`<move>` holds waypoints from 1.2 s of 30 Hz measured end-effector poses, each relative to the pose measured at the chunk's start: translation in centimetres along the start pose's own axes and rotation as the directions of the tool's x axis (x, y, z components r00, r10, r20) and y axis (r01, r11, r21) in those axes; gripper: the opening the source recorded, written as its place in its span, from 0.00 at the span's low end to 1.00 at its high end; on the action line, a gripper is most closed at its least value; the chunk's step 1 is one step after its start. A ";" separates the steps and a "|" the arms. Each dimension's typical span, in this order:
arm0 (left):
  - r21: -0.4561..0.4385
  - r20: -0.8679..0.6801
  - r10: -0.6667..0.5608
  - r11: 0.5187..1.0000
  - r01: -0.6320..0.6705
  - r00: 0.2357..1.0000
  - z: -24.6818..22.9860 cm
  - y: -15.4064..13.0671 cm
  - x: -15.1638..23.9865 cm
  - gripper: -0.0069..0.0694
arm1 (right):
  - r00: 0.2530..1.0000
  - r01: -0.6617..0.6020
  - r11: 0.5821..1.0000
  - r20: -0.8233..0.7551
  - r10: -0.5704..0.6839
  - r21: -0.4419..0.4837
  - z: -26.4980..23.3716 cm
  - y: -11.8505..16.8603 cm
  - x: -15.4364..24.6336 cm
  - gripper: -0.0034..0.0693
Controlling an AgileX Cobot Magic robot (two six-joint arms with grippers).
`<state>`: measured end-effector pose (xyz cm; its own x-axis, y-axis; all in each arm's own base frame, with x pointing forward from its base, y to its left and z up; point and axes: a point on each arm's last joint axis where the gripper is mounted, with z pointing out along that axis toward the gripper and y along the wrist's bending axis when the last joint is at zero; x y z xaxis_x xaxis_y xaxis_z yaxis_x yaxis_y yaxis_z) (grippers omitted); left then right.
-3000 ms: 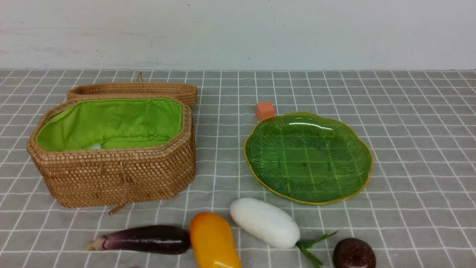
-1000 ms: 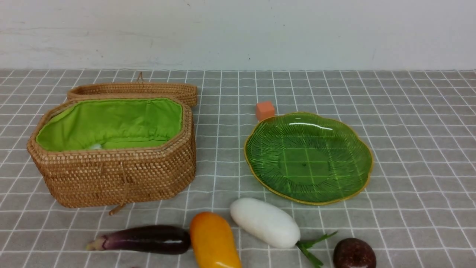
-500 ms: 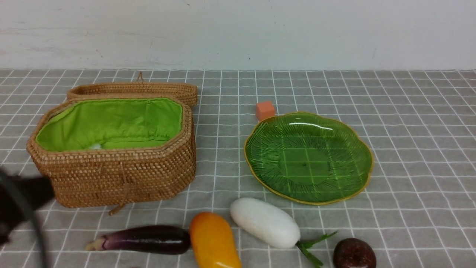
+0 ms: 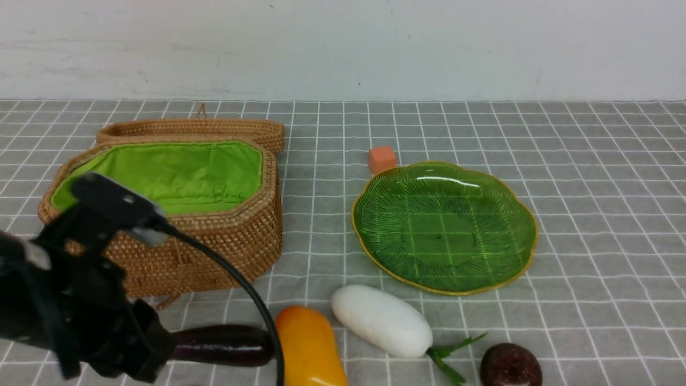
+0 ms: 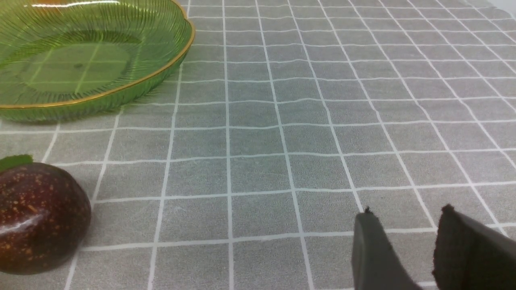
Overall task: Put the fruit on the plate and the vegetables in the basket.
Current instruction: Use the left arm to grab an eggplant and put it into the left basket
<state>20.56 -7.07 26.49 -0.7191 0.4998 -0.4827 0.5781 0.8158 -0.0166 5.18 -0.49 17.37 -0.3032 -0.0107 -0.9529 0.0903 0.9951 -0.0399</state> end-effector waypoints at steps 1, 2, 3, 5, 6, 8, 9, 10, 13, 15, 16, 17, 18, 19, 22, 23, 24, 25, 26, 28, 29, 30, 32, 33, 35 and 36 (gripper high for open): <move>0.007 -0.027 0.019 1.000 -0.019 0.999 1.0 0.3 -0.2 0.50 | 1.000 0.000 1.000 0.000 0.000 0.000 0.0 0.0 0.0 0.38; 0.009 -0.040 0.033 0.999 -0.033 0.999 1.6 0.5 -0.3 0.52 | 1.000 0.000 1.000 0.000 0.000 0.000 0.0 0.0 0.0 0.38; 0.007 -0.048 0.047 0.999 -0.047 0.998 2.2 0.7 -0.4 0.55 | 1.000 0.000 1.000 0.000 0.000 0.000 0.0 0.0 0.0 0.38; -0.003 -0.044 0.077 0.997 -0.077 0.996 2.7 0.9 -0.6 0.60 | 1.000 0.000 1.000 0.000 0.000 0.000 0.0 0.0 0.0 0.38; -0.007 -0.040 0.097 0.995 -0.097 0.995 3.1 1.1 -0.7 0.63 | 1.000 0.000 1.000 0.000 0.000 0.000 0.0 0.0 0.0 0.38; -0.017 -0.027 0.192 0.981 -0.192 0.981 3.4 1.3 -1.0 0.72 | 1.000 0.000 1.000 0.000 0.000 0.000 0.0 0.0 0.0 0.38; -0.015 -0.032 0.265 0.964 -0.266 0.964 3.7 1.4 -1.1 0.75 | 1.000 0.000 1.000 0.000 0.000 0.000 0.0 0.0 0.0 0.38; -0.017 -0.035 0.320 0.947 -0.321 0.947 3.9 1.4 -1.1 0.78 | 1.000 0.000 1.000 0.000 0.000 0.000 0.0 0.0 0.0 0.38; 0.012 -0.053 0.482 0.876 -0.482 0.875 4.6 1.5 -1.1 0.83 | 1.000 0.000 1.000 0.000 0.000 0.000 0.0 0.0 0.0 0.38; 0.025 -0.060 0.521 0.854 -0.520 0.852 5.0 1.6 -1.0 0.84 | 1.000 0.000 1.000 0.000 0.000 0.000 0.0 0.0 0.0 0.38; 0.033 -0.062 0.544 0.839 -0.543 0.837 5.4 1.7 -1.1 0.85 | 1.000 0.000 1.000 0.000 0.000 0.000 0.0 0.0 0.0 0.38; 0.037 -0.062 0.555 0.832 -0.554 0.829 5.8 1.8 -1.1 0.85 | 1.000 0.000 1.000 0.000 0.000 0.000 0.0 0.0 0.0 0.38; 0.042 -0.065 0.564 0.826 -0.562 0.823 6.4 1.9 -1.1 0.85 | 1.000 0.000 1.000 0.000 0.000 0.000 0.0 0.0 0.0 0.38; 0.042 -0.066 0.565 0.825 -0.564 0.822 6.7 2.0 -1.2 0.85 | 1.000 0.000 1.000 0.000 0.000 0.000 0.0 0.0 0.0 0.38; 0.042 -0.075 0.566 0.825 -0.564 0.821 7.8 2.3 -1.2 0.85 | 1.000 0.000 1.000 0.000 0.000 0.000 0.0 0.0 0.0 0.38; 0.040 -0.076 0.566 0.825 -0.564 0.821 8.0 2.3 -1.2 0.85 | 1.000 0.000 1.000 0.000 0.000 0.000 0.0 0.0 0.0 0.38; 0.040 -0.079 0.564 0.825 -0.563 0.822 8.4 2.4 -1.2 0.85 | 1.000 0.000 1.000 0.000 0.000 0.000 0.0 0.0 0.0 0.38; 0.038 -0.081 0.564 0.826 -0.563 0.822 8.7 2.5 -1.2 0.85 | 1.000 0.000 1.000 0.000 0.000 0.000 0.0 0.0 0.0 0.38; 0.037 -0.083 0.562 0.827 -0.561 0.823 9.0 2.6 -1.2 0.85 | 1.000 0.000 1.000 0.000 0.000 0.000 0.0 0.0 0.0 0.38; 0.035 -0.089 0.559 0.829 -0.558 0.825 9.8 2.8 -1.2 0.85 | 1.000 0.000 1.000 0.000 0.000 0.000 0.0 0.0 0.0 0.38; 0.034 -0.092 0.556 0.831 -0.555 0.826 10.3 2.9 -1.2 0.85 | 1.000 0.000 1.000 0.000 0.000 0.000 0.0 0.0 0.0 0.38; 0.032 -0.091 0.556 0.831 -0.556 0.826 10.3 2.9 -1.2 0.85 | 1.000 0.000 1.000 0.000 0.000 0.000 0.0 0.0 0.0 0.38; 0.044 -0.107 0.550 0.835 -0.549 0.828 11.4 3.1 -1.0 0.84 | 1.000 0.000 1.000 0.000 0.000 0.000 0.0 0.0 0.0 0.38; 0.049 -0.111 0.547 0.837 -0.546 0.829 11.7 3.2 -0.9 0.83 | 1.000 0.000 1.000 0.000 0.000 0.000 0.0 0.0 0.0 0.38; 0.053 -0.109 0.538 0.843 -0.536 0.836 11.9 3.2 -1.0 0.80 | 1.000 0.000 1.000 0.000 0.000 0.000 0.0 0.0 0.0 0.38; 0.051 -0.107 0.536 0.844 -0.534 0.837 11.9 3.2 -1.0 0.79 | 1.000 0.000 1.000 0.000 0.000 0.000 0.0 0.0 0.0 0.38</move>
<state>27.71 -8.45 16.52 -0.3333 0.8872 -0.3190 0.8918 0.4065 0.1988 5.18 -0.49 17.37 -0.3032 -0.0107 -0.9529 0.0903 0.9951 -0.0399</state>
